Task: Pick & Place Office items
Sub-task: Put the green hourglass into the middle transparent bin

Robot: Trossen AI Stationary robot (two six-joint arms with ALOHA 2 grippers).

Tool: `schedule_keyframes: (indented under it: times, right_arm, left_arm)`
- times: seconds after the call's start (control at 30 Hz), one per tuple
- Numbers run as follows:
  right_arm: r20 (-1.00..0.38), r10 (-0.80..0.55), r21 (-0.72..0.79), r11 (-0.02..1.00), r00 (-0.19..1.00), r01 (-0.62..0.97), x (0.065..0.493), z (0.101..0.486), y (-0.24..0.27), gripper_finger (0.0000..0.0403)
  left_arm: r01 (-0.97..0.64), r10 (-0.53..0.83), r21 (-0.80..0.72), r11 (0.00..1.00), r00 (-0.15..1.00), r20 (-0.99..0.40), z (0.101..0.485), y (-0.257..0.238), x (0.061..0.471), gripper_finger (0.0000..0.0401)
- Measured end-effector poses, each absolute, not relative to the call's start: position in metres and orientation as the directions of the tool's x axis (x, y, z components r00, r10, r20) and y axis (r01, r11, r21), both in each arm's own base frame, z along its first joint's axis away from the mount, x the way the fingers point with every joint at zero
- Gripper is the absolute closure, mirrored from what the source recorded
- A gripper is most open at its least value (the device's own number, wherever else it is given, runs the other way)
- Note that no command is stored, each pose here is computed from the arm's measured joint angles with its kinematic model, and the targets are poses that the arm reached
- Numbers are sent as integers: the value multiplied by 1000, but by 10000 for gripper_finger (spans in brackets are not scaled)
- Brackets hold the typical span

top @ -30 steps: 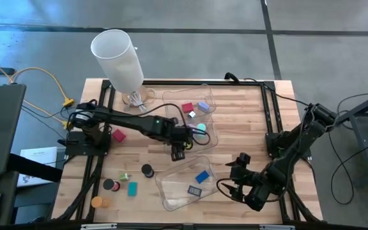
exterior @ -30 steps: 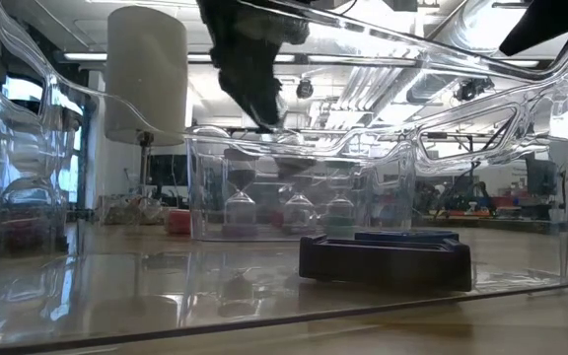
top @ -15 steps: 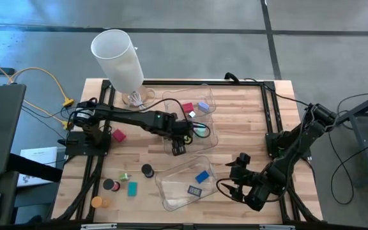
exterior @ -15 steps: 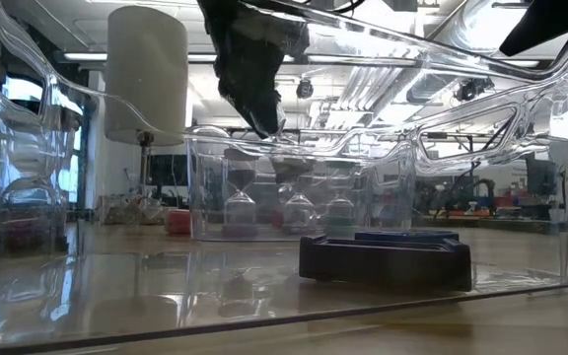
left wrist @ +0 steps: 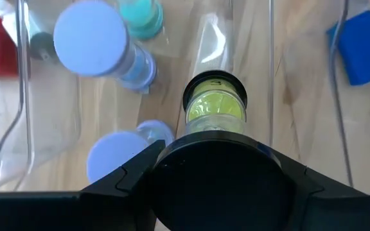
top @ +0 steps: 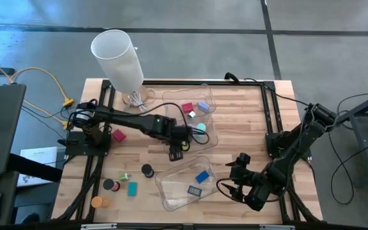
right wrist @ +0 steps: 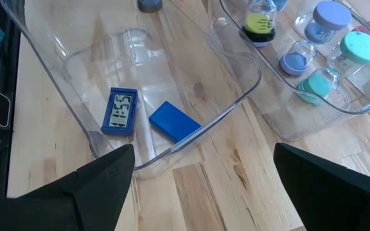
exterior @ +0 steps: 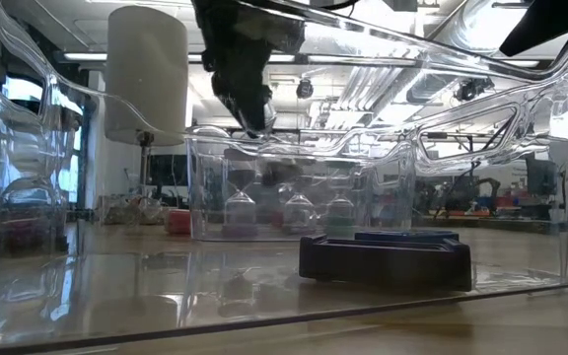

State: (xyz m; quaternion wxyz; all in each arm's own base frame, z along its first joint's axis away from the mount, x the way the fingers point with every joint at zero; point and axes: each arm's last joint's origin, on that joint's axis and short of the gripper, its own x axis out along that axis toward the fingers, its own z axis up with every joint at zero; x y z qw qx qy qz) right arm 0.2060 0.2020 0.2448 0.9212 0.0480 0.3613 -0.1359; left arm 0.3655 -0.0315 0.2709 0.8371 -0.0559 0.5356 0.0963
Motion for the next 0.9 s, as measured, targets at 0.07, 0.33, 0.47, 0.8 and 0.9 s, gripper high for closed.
schedule_keyframes:
  times: [0.07,0.33,0.47,0.8,0.9]
  right_arm:
    - [-679,-216,-9,958,702,285,206,245,202,41]
    - [-679,-216,-8,958,702,287,206,245,202,41]
    - [-679,-215,-6,958,702,288,206,245,202,41]
    - [-679,-215,-6,958,702,288,206,245,202,41]
    - [-679,-215,-6,958,702,288,206,245,202,41]
  left_arm:
    - [-216,100,12,976,401,-911,271,-34,365,208]
    - [-208,117,42,977,367,-923,269,-41,360,208]
    - [-240,144,68,969,319,-937,267,-41,355,208]
    - [-308,126,33,951,285,-950,266,-44,352,208]
    - [-339,129,32,940,267,-955,266,-43,350,208]
